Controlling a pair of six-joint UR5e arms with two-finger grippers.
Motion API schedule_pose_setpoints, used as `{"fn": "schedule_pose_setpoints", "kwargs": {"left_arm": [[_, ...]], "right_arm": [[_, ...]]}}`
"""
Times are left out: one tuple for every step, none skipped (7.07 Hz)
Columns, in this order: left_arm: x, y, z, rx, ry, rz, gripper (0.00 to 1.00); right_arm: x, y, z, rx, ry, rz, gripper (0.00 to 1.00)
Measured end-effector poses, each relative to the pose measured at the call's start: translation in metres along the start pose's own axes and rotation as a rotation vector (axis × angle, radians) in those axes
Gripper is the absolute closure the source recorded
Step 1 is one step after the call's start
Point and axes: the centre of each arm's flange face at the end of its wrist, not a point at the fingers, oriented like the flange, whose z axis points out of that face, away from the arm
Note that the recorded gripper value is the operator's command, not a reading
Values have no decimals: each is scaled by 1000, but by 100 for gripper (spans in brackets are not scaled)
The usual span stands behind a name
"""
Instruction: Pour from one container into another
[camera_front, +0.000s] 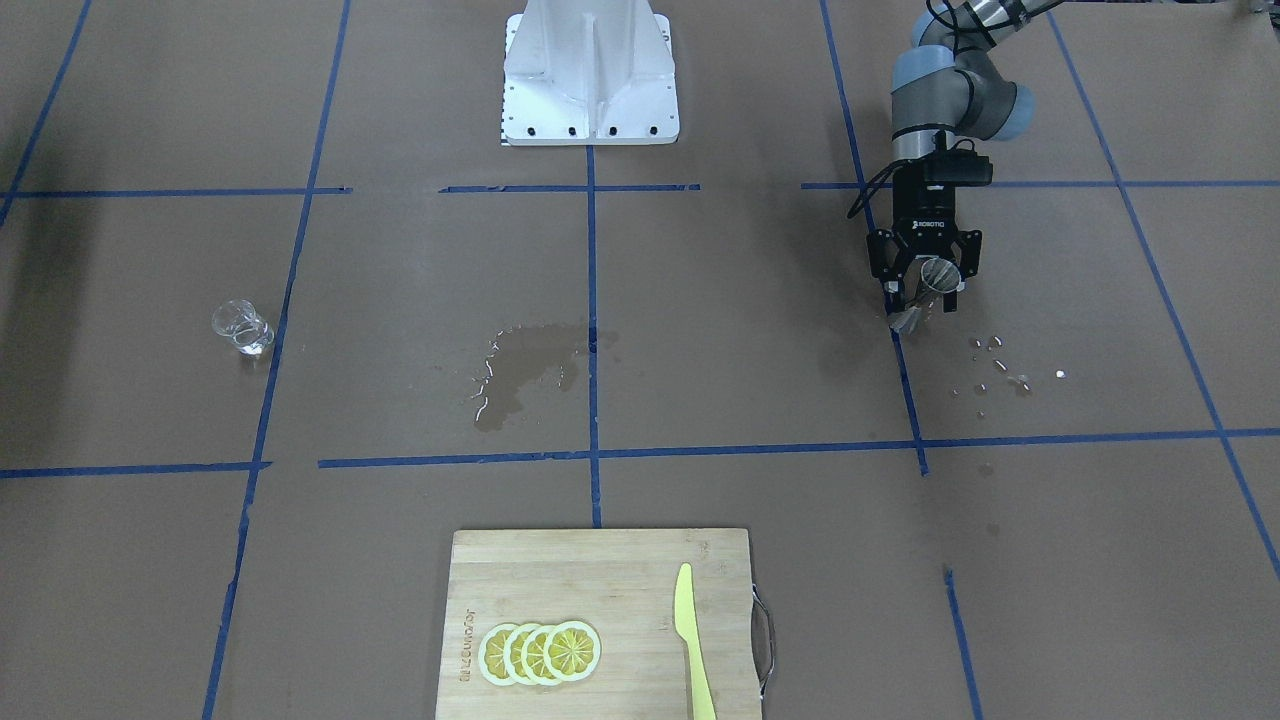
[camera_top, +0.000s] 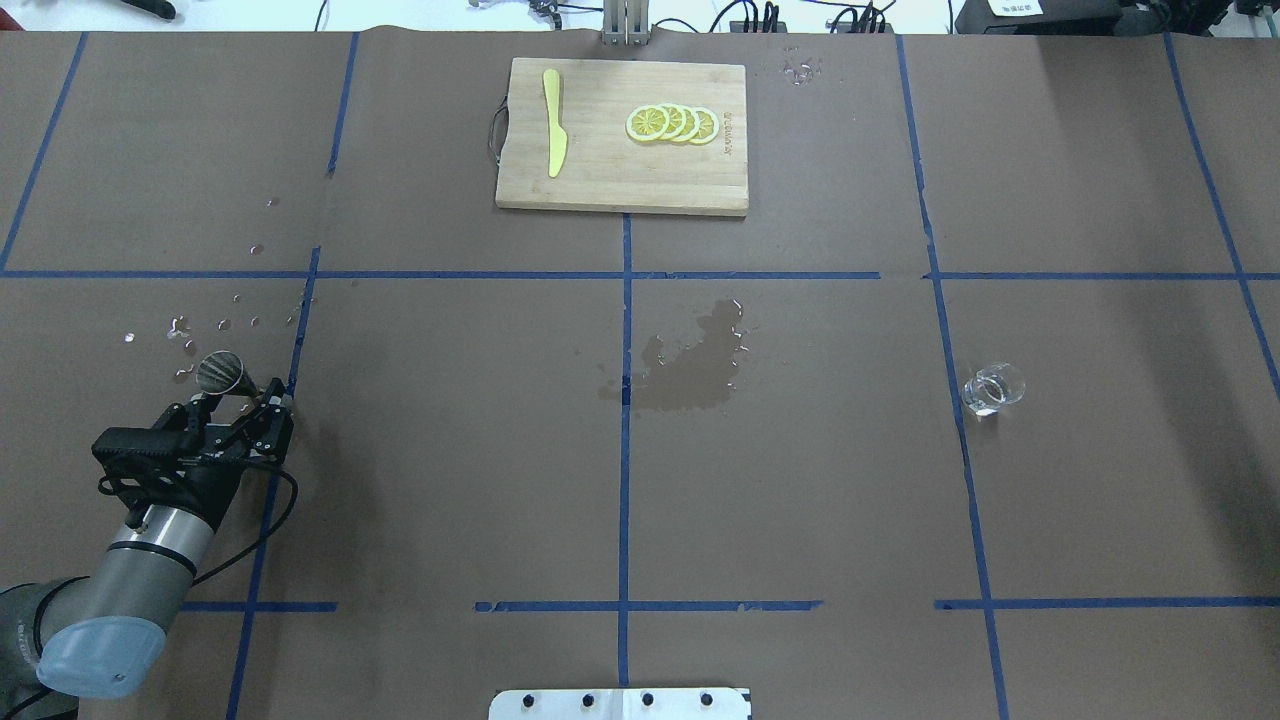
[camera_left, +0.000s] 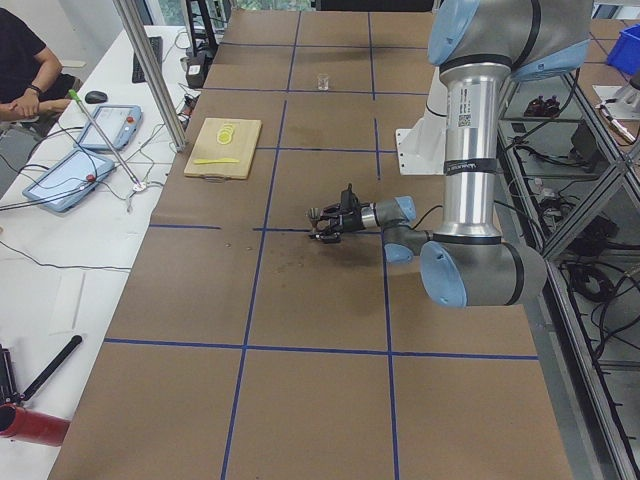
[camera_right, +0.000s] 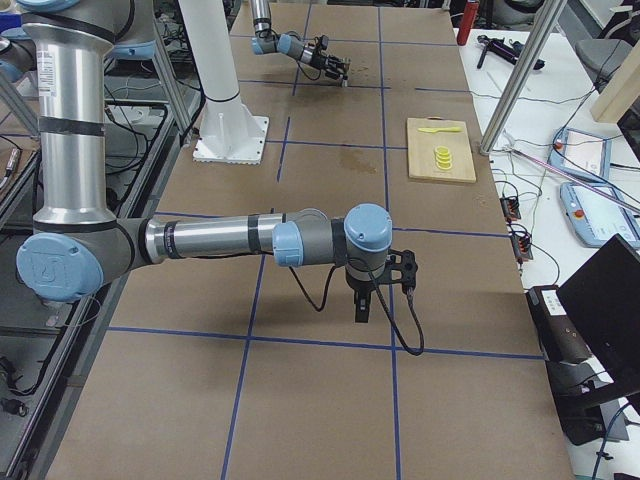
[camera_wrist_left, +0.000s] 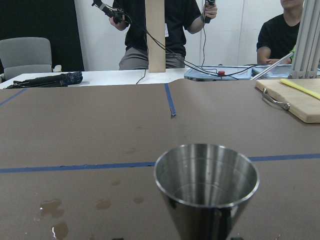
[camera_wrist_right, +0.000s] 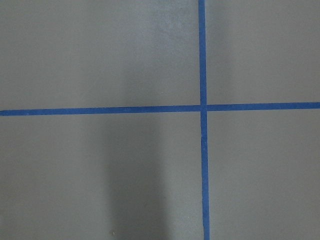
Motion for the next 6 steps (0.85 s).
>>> {"fn": "schedule_pose_setpoints", "kwargs": {"left_arm": [[1, 0, 1, 1, 0, -2, 54], [2, -1, 1, 2, 0, -3, 61], [2, -2, 2, 2, -1, -3, 68], [2, -2, 2, 2, -1, -3, 83], [2, -2, 2, 4, -1, -3, 98], [2, -2, 3, 4, -1, -4, 100]], "right_arm": [[0, 0, 0, 0, 0, 0, 0], [0, 0, 0, 0, 0, 0, 0], [0, 0, 0, 0, 0, 0, 0], [0, 0, 0, 1, 0, 1, 0], [0, 0, 0, 0, 0, 1, 0], [0, 0, 0, 0, 0, 1, 0]]}}
